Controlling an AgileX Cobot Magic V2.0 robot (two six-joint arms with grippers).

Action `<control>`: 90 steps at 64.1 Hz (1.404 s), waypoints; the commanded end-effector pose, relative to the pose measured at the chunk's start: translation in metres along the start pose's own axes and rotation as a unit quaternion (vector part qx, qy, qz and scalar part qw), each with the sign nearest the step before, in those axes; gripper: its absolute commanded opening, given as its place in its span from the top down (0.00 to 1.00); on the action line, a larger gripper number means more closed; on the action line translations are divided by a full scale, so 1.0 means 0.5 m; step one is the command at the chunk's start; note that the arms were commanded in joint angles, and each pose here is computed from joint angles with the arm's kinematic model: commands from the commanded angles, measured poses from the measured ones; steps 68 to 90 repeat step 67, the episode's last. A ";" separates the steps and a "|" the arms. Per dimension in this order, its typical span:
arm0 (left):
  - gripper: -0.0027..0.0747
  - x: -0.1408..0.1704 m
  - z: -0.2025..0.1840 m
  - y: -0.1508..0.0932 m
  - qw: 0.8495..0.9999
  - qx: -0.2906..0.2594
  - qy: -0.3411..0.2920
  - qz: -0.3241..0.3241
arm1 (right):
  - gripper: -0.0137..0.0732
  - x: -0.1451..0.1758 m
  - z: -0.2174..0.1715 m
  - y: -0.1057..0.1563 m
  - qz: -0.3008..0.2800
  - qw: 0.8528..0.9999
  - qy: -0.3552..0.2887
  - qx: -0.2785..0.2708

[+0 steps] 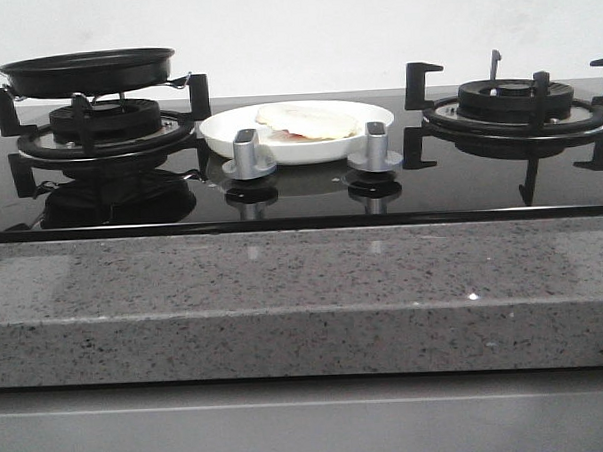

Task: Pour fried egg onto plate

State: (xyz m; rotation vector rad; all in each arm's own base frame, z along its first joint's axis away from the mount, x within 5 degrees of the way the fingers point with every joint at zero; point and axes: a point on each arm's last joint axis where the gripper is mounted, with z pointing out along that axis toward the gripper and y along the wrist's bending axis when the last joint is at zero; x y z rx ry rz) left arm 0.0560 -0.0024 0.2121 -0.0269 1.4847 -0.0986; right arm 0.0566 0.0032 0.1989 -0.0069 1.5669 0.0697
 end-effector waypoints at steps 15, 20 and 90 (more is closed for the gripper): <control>0.99 -0.013 -0.003 -0.001 0.999 0.003 -0.045 -0.008 | 0.92 -0.028 -0.005 -0.001 0.017 0.997 -0.075 0.003; 0.99 -0.013 -0.003 -0.001 0.999 0.003 -0.045 -0.008 | 0.92 -0.028 -0.005 -0.001 0.017 0.997 -0.075 0.003; 0.99 -0.013 -0.003 -0.001 0.999 0.003 -0.045 -0.008 | 0.92 -0.028 -0.005 -0.001 0.017 0.997 -0.074 0.003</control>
